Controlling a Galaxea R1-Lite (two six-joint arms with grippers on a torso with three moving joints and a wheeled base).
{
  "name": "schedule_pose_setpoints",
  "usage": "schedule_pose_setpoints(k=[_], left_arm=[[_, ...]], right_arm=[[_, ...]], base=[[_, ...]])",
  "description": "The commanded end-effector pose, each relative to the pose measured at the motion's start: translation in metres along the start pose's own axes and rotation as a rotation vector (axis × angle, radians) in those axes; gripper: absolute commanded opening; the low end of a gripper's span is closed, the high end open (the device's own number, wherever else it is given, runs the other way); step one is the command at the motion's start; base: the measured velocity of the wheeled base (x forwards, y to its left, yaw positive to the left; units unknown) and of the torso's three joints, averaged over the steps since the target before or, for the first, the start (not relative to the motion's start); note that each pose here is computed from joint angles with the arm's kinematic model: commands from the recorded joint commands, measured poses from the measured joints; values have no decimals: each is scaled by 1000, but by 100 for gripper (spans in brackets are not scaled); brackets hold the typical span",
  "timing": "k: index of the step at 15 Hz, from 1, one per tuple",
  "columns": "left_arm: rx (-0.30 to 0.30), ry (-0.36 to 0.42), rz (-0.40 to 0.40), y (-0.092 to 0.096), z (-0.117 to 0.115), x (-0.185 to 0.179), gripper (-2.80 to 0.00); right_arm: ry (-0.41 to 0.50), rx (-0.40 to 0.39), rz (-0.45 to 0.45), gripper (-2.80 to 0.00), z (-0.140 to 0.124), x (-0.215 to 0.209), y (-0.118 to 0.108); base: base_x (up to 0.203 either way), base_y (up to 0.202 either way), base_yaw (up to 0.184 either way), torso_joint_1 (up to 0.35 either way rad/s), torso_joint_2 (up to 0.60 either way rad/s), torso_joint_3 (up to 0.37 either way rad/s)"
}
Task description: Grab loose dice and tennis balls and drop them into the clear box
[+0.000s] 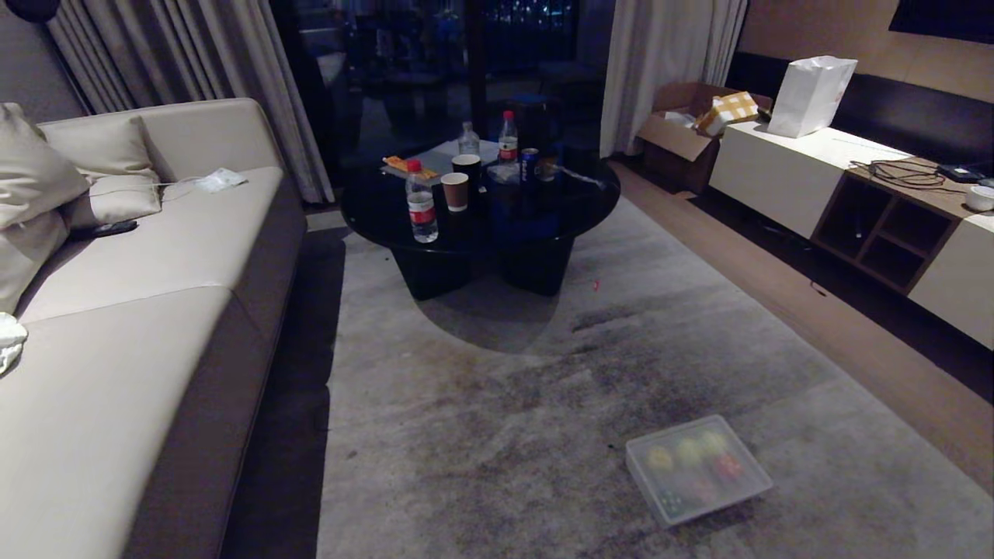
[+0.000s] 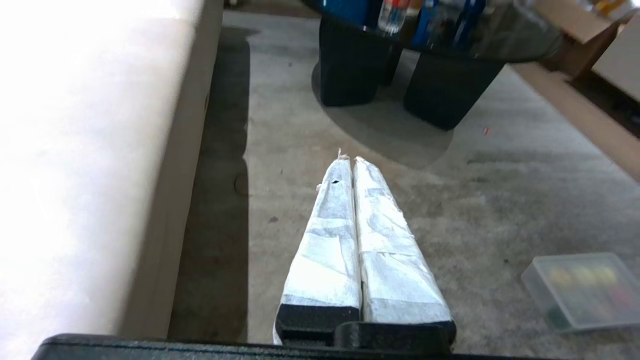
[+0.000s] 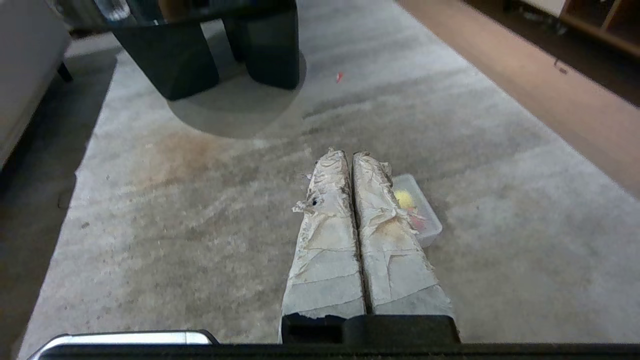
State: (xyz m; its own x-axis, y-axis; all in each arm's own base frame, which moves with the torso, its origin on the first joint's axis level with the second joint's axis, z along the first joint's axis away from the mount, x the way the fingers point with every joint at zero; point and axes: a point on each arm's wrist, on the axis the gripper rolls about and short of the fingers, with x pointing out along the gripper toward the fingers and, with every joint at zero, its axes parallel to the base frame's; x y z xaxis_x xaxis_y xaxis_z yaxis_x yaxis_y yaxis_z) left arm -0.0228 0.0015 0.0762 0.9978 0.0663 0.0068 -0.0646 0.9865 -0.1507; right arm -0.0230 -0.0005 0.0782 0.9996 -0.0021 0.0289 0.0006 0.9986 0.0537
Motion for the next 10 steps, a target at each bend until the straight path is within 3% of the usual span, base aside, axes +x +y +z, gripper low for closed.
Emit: schedule_pose_setpoints(k=[1, 10], left_arm=[[-1, -2, 1, 0, 0, 0, -280], [2, -1, -1, 0, 0, 0, -280]], right_arm=[[10, 0, -1, -280, -2, 1, 0], [11, 0, 0, -280, -2, 1, 0]], base=[[0, 0, 0, 0, 4, 207], [0, 0, 0, 2, 2, 201]])
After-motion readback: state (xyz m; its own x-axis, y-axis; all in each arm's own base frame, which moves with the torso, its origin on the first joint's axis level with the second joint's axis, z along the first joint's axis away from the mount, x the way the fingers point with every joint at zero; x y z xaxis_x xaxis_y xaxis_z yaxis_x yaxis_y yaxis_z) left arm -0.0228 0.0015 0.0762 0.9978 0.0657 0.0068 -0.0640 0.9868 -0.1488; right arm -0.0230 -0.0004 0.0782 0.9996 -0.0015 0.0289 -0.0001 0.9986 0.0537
